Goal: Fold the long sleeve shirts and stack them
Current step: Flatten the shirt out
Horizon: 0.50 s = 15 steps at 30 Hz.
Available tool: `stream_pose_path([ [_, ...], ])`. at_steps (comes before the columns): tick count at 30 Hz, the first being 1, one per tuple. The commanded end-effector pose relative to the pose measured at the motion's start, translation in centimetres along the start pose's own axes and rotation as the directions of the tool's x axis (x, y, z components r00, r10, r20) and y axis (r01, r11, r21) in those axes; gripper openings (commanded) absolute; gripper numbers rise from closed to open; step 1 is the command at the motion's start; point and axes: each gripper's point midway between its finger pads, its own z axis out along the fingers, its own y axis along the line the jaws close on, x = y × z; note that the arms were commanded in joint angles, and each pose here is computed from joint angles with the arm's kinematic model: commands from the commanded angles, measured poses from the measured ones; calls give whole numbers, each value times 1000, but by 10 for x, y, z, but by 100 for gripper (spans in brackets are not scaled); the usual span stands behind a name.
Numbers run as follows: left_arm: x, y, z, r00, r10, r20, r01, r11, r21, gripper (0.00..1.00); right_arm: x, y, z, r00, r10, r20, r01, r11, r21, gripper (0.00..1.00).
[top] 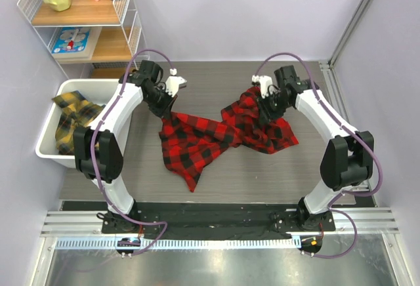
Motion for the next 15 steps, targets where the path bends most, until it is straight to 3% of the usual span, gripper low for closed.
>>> stream_pose_path([
  [1, -8, 5, -6, 1000, 17, 24, -17, 1000, -14, 0, 20, 22, -19, 1000, -28, -12, 28, 998, -57, 46],
  [2, -8, 5, -5, 1000, 19, 24, -19, 1000, -14, 0, 24, 24, -19, 999, -31, -23, 29, 997, -65, 55],
  [3, -8, 5, -5, 1000, 19, 20, -19, 1000, -14, 0, 28, 25, -22, 998, -50, -24, 48, 997, -67, 69],
  [6, -6, 5, -3, 1000, 15, 15, -14, 1000, -7, 0, 50, 30, -23, 994, -92, -51, 88, 993, -76, 84],
  [10, -6, 4, -3, 1000, 13, 9, -13, 1000, 1, 0, 69, 37, -28, 990, -140, 4, 140, 988, -58, 99],
  [15, -2, 4, -3, 1000, 13, -3, -13, 1000, 2, 0, 72, 19, -17, 975, -196, 101, 189, 979, 78, 100],
])
